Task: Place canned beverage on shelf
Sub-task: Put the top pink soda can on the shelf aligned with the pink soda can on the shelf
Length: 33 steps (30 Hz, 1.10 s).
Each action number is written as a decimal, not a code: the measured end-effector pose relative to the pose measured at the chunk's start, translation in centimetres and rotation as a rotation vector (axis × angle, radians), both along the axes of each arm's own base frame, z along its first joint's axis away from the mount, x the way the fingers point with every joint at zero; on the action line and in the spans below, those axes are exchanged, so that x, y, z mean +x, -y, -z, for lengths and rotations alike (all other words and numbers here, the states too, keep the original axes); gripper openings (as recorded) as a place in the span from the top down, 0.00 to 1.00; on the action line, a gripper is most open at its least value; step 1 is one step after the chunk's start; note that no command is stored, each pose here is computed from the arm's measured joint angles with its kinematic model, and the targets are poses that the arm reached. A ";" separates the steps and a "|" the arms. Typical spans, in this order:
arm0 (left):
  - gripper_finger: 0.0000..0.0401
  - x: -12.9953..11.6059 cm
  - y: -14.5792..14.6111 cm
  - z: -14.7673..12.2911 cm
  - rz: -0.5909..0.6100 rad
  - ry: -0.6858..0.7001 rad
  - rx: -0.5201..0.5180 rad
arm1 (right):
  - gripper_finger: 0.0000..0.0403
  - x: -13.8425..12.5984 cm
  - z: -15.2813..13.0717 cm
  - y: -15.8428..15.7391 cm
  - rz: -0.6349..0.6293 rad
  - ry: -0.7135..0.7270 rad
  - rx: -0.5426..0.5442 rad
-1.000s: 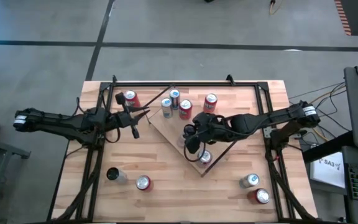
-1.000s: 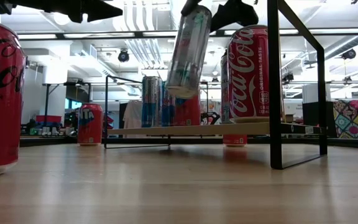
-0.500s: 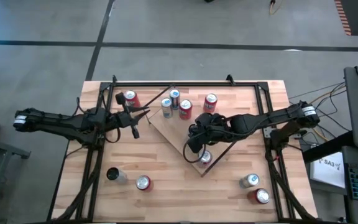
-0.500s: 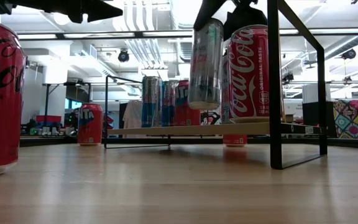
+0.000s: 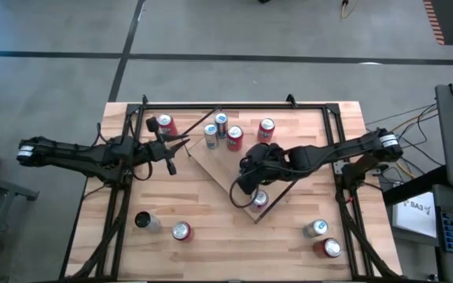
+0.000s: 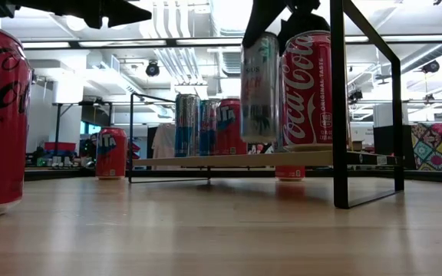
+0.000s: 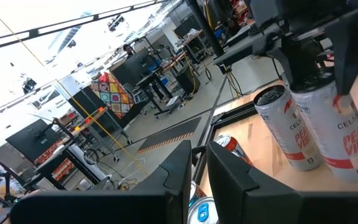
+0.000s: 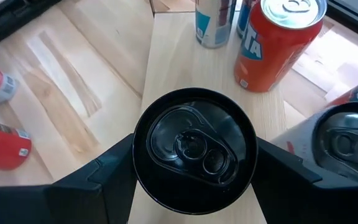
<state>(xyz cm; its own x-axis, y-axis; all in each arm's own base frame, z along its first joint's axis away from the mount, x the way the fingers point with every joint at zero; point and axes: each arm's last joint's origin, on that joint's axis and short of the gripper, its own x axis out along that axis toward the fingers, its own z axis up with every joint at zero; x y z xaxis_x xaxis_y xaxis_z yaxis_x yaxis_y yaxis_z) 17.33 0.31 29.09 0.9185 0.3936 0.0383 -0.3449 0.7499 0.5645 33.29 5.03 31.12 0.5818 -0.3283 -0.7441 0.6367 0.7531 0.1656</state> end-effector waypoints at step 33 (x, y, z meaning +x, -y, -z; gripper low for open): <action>0.91 0.0 0.0 0.0 0.000 -0.001 0.000 | 0.33 0.7 1.1 -0.2 -0.039 -0.046 -0.025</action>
<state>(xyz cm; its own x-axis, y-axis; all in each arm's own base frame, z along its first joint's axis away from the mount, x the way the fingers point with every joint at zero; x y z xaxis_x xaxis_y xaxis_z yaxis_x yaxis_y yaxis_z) 17.33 0.32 29.08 0.9184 0.3938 0.0377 -0.3447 0.7498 0.5647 33.98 5.19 30.02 0.5598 -0.3247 -0.7624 0.6135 0.7808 0.1179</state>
